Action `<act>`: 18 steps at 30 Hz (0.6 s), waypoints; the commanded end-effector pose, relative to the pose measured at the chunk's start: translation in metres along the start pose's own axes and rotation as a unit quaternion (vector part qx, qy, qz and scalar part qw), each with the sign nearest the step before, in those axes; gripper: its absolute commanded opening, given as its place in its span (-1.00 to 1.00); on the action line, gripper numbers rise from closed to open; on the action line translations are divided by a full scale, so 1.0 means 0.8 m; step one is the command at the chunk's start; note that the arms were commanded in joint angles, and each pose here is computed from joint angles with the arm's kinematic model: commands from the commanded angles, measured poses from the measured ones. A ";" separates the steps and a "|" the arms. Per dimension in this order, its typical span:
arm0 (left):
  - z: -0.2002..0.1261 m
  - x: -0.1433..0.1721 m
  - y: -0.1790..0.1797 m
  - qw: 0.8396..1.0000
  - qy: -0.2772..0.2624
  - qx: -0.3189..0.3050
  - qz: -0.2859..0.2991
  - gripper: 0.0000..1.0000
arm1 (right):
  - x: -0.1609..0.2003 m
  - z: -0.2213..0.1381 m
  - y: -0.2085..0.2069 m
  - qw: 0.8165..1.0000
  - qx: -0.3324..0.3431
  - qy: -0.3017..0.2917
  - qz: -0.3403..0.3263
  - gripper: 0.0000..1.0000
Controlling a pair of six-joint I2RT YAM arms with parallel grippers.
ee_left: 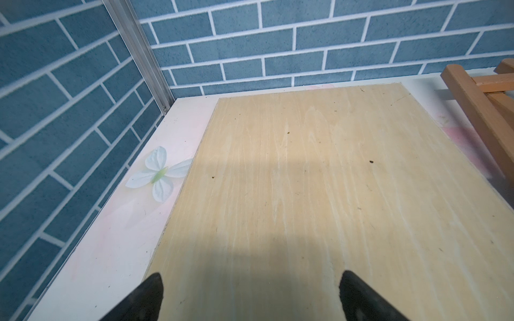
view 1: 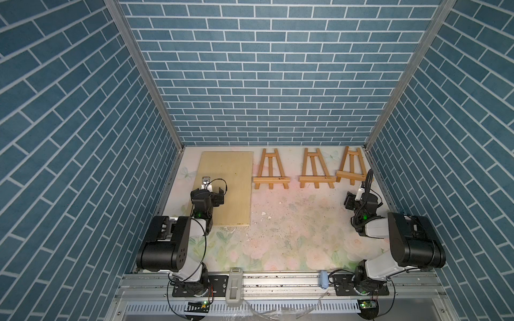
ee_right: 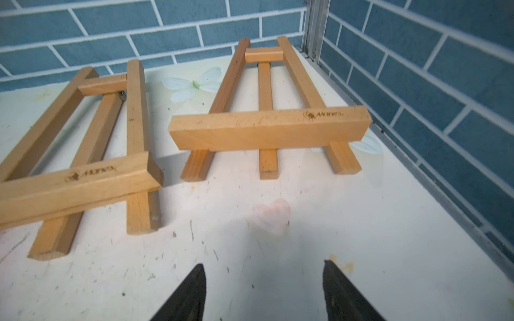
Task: Disassemble the easel
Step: Reset both arms
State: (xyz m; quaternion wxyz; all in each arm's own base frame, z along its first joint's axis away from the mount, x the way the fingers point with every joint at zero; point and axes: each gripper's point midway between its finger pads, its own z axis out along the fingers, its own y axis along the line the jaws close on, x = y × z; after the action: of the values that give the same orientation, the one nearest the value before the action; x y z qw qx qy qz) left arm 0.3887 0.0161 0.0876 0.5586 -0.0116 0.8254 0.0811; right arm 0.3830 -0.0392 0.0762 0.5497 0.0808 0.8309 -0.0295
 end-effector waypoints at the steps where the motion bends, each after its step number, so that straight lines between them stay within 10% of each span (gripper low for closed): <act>1: 0.003 -0.010 -0.002 1.000 -0.009 0.002 0.002 0.99 | -0.018 0.006 0.002 1.000 -0.002 -0.018 -0.011 0.41; 9: 0.003 -0.011 -0.002 1.000 -0.010 0.001 0.002 0.99 | -0.017 0.005 0.002 1.000 0.002 -0.016 -0.014 0.60; 11: 0.002 -0.010 -0.003 1.000 -0.010 0.002 0.002 0.99 | -0.019 0.002 0.003 1.000 0.004 -0.021 -0.017 0.97; 18: 0.002 -0.010 -0.002 1.000 -0.010 0.002 0.002 0.99 | -0.018 0.002 0.004 1.000 0.005 -0.021 -0.019 0.98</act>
State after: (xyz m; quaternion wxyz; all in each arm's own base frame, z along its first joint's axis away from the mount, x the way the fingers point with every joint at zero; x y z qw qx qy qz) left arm 0.3890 0.0161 0.0880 0.5590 -0.0116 0.8251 0.0814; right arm 0.3905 -0.0374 0.0858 0.5602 0.0713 0.8245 -0.0365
